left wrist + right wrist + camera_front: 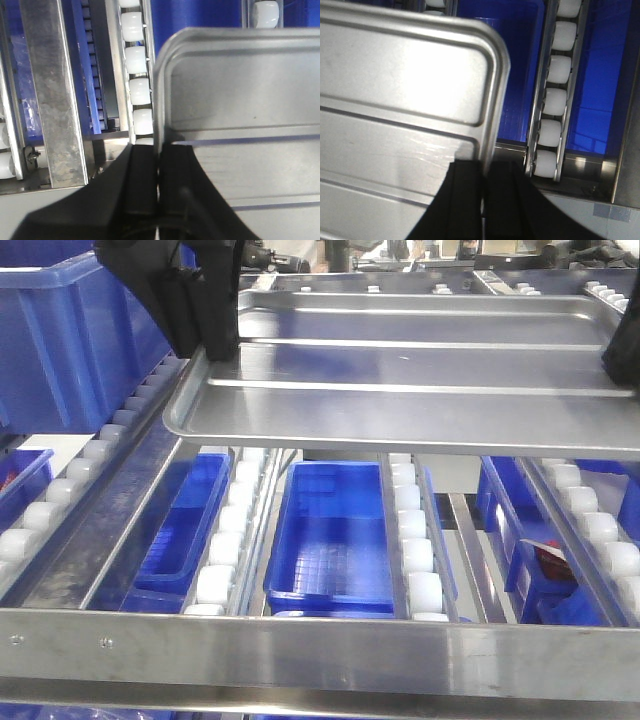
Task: Grab silver tray and stack on right shelf
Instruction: 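Lift the silver tray up off the shelf with both grippers, then hold the tray raised with both grippers while the base drives away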
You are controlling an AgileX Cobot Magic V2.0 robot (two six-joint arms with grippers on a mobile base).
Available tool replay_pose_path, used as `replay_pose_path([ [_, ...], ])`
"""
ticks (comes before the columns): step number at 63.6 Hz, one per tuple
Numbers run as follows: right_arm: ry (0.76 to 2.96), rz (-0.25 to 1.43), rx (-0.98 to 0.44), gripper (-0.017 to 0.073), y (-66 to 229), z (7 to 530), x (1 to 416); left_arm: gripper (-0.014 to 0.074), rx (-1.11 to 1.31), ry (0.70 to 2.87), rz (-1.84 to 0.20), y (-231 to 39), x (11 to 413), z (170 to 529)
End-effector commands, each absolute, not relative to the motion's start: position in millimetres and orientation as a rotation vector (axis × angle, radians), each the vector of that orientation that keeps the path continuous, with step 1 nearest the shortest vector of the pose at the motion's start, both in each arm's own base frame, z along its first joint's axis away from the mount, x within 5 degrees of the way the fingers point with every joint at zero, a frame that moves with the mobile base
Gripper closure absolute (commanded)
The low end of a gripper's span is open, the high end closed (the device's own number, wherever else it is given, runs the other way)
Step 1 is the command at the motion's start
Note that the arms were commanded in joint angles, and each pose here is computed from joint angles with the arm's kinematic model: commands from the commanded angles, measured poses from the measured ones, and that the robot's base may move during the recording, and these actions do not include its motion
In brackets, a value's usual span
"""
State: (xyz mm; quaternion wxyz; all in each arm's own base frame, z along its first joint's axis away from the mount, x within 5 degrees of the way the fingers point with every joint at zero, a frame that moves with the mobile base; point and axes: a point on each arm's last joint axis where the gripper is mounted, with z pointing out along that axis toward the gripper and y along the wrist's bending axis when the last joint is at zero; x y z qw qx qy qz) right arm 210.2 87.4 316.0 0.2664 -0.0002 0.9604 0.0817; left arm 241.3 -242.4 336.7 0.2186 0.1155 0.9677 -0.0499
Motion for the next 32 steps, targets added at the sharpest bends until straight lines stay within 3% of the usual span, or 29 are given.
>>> replay_pose_path([
  [1, 2.496, 0.231, -0.038, 0.0503, 85.9, 333.1, 210.5, 0.0687, 0.34, 2.598, -0.166, -237.4, 236.1, 359.9],
  [32, 2.496, 0.231, -0.038, 0.0503, 85.9, 333.1, 210.5, 0.0687, 0.34, 2.598, -0.165, -237.5, 236.2, 359.7],
])
